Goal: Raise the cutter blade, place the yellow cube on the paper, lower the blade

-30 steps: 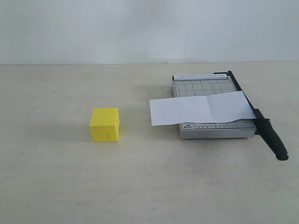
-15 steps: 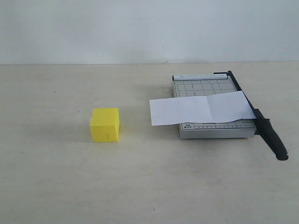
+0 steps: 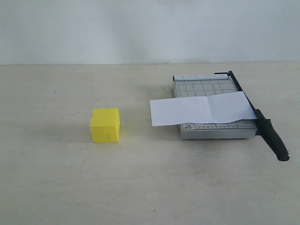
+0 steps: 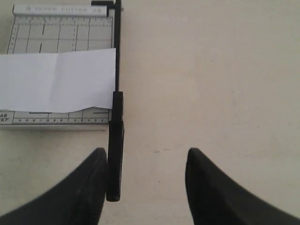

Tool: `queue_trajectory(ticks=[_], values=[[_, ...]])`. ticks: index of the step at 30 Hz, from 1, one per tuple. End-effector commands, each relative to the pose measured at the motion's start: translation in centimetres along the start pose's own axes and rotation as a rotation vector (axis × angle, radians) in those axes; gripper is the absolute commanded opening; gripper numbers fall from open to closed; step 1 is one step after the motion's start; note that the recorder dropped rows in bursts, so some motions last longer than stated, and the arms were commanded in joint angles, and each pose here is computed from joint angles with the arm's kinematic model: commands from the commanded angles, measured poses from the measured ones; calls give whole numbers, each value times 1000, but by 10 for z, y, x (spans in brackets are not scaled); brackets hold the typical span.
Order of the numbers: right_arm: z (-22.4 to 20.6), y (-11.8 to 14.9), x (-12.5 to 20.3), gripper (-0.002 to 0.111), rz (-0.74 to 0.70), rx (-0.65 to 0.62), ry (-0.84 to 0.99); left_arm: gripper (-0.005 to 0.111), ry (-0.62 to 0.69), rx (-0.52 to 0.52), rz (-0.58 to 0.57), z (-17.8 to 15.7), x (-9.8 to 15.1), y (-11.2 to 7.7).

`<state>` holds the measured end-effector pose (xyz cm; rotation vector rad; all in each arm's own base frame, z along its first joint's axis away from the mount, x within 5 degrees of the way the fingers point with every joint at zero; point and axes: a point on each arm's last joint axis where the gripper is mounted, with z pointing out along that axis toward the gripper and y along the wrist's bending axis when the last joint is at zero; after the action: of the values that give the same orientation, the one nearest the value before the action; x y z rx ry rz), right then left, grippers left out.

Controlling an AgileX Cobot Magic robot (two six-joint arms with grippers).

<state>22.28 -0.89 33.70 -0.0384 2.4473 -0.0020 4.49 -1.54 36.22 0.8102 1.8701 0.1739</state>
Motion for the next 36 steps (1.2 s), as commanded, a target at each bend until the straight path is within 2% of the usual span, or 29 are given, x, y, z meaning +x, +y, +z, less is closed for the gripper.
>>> queue_trajectory(ticks=[1, 9, 15, 20, 26, 36], values=[[21, 2, -5, 51, -24, -38, 36, 59, -9, 6, -9, 1, -1, 0], [48, 8, -6, 51, -59, -123, 94, 59, -12, 13, -15, 1, -1, -1], [65, 7, -6, 51, -83, -128, 128, 59, -21, 52, -41, 1, -2, -4], [82, 6, -6, 74, -84, -127, 154, 59, -17, 71, -33, 1, -2, -6], [108, 6, 5, 70, -79, -156, 291, 59, -22, 78, -39, 1, -2, -6], [140, 11, 13, 70, -28, -222, 362, 59, -26, 75, -39, 1, -3, -6]])
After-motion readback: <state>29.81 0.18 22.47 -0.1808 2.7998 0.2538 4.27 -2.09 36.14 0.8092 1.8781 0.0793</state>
